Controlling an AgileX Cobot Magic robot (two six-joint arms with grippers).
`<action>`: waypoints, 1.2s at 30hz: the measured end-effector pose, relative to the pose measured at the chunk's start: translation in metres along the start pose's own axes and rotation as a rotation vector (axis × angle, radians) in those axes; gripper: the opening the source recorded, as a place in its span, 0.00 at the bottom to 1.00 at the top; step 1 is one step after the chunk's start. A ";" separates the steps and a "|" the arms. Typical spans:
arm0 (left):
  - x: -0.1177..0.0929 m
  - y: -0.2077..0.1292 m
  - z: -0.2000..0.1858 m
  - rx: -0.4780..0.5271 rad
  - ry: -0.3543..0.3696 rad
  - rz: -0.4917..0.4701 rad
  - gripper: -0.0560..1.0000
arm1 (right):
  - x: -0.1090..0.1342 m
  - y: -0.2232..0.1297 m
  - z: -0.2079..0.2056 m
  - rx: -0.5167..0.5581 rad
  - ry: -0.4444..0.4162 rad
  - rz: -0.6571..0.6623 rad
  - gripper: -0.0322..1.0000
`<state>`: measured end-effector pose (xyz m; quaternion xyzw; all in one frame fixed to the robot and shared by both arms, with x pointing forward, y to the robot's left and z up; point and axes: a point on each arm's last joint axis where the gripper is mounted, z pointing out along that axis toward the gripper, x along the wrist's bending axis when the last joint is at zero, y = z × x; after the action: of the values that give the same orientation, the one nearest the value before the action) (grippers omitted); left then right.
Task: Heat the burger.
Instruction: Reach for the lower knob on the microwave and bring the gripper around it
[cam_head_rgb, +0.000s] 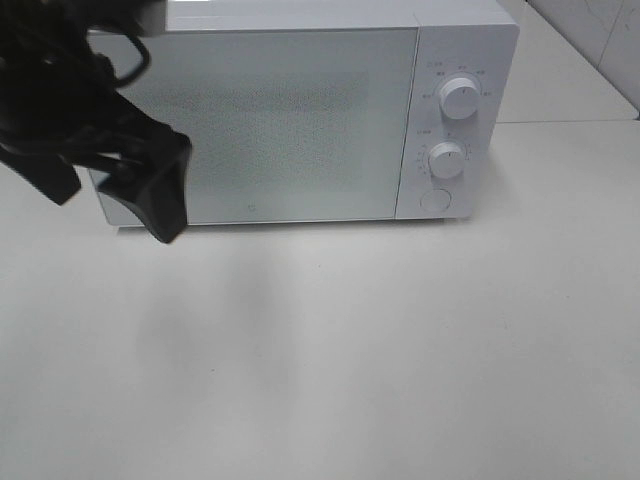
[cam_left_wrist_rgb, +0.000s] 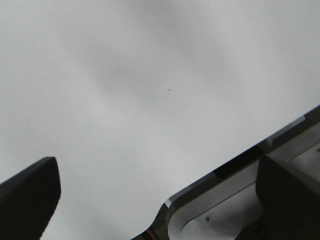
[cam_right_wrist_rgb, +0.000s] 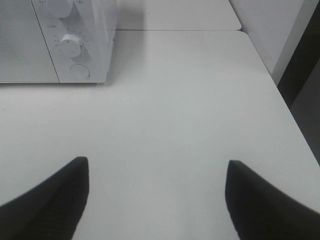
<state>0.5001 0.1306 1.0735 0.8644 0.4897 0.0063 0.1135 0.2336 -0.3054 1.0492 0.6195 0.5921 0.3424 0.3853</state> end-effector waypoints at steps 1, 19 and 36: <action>0.007 -0.001 -0.005 -0.014 0.005 -0.019 0.98 | 0.000 0.000 0.000 0.000 0.000 0.000 0.70; 0.103 -0.086 -0.122 -0.369 0.187 -0.394 0.98 | 0.000 0.000 0.000 0.000 0.000 0.000 0.70; 0.052 -0.208 -0.075 -0.481 0.212 -0.437 0.98 | 0.000 0.000 0.000 0.000 0.000 0.000 0.70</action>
<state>0.3423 0.2917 1.0995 0.6822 0.6568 0.1870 0.2613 0.2336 -0.3054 1.0492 0.6195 0.5921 0.3424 0.3853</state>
